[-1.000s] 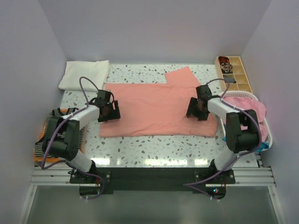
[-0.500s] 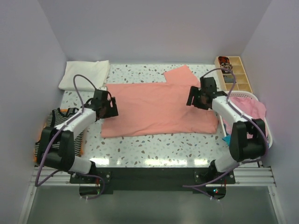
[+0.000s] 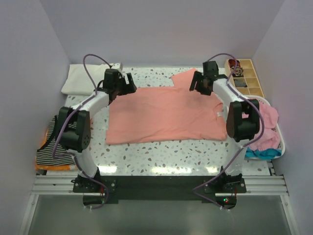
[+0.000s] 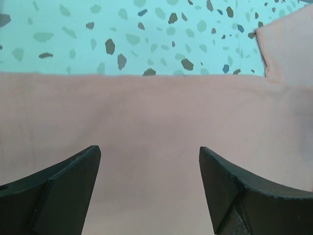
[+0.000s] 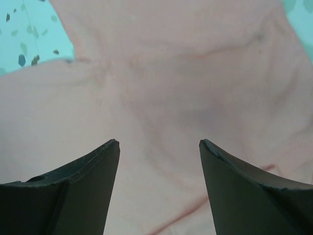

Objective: Fold and stack the t-shirts
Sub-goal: Grap the side of the flattened tshirt furthest away from the robot with both arms

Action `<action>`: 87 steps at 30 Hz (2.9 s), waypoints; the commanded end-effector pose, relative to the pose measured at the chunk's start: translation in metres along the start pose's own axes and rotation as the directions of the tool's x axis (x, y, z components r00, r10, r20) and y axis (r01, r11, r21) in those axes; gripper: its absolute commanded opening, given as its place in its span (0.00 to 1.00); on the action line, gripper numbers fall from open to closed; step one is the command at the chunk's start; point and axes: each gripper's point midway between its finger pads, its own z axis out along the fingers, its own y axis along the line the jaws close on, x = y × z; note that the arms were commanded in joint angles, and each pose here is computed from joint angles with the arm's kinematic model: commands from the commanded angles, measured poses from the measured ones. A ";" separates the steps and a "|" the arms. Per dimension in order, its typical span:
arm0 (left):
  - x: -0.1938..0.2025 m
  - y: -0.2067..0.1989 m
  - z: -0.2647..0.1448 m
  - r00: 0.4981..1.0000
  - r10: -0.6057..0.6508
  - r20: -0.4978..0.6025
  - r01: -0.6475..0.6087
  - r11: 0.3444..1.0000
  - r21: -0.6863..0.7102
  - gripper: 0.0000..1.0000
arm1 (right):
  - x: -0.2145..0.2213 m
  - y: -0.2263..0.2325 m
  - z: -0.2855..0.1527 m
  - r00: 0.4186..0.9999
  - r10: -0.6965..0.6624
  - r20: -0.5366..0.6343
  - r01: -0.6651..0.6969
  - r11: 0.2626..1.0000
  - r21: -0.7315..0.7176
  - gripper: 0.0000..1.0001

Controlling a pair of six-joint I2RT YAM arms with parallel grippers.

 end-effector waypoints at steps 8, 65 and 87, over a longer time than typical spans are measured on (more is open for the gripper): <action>-0.061 0.039 0.084 0.997 -0.064 0.032 0.063 0.998 0.029 0.88 | -0.099 -0.011 0.072 0.998 -0.005 0.065 0.009 0.998 -0.070 0.72; -0.012 0.107 0.068 0.997 -0.031 -0.074 0.023 0.993 -0.112 0.62 | -0.048 -0.019 0.166 0.986 0.089 -0.144 -0.122 0.964 -0.237 0.00; -0.019 0.134 0.047 0.979 0.136 -0.152 -0.171 0.954 -0.248 0.73 | -0.094 -0.010 0.124 0.996 0.089 -0.014 -0.090 0.968 -0.235 0.00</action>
